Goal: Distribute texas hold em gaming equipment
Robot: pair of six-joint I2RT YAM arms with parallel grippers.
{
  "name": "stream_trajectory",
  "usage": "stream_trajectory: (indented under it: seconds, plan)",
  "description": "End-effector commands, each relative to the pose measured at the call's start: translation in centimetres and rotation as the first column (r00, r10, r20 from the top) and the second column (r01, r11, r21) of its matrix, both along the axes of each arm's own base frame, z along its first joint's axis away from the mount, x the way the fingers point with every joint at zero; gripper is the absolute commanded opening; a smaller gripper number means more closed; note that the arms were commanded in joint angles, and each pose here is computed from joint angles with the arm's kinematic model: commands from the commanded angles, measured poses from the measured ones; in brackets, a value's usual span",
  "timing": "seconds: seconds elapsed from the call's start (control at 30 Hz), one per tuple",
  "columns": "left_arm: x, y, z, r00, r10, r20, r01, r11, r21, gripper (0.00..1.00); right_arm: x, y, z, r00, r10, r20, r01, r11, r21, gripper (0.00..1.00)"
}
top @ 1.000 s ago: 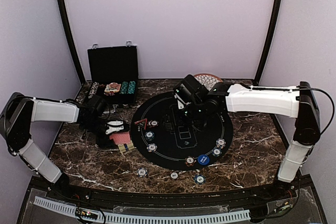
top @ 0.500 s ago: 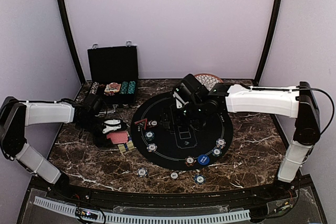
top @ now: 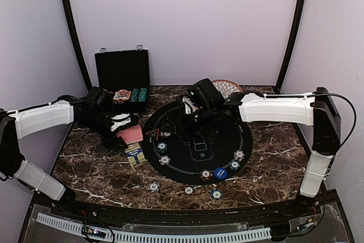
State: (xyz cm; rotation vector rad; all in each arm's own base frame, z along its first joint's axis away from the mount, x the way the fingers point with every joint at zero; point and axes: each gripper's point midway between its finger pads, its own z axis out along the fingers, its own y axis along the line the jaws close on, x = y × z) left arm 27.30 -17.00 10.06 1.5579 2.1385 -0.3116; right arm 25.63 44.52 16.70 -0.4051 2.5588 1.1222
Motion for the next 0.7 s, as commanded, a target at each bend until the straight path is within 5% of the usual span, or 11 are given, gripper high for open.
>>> stream_trajectory:
  seconds: [0.0,0.43,0.67]
  plan:
    - [-1.1,-1.6,3.4,1.0,-0.013,-0.018,0.011,0.995,-0.096,0.0,-0.4,3.0,1.3,0.995,0.084,-0.06,-0.073,0.983,0.168,0.96]
    - [-1.9,-3.7,5.9,0.998,-0.062,-0.008,0.061,0.992,-0.114,0.0,-1.1,7.6,3.3,0.964,0.238,-0.117,-0.173,0.898,0.404,0.95]
    - [-2.1,-4.3,6.4,0.997,-0.082,0.003,0.082,0.991,-0.11,0.0,-1.0,8.2,2.6,0.956,0.253,-0.148,-0.172,0.893,0.416,0.92]
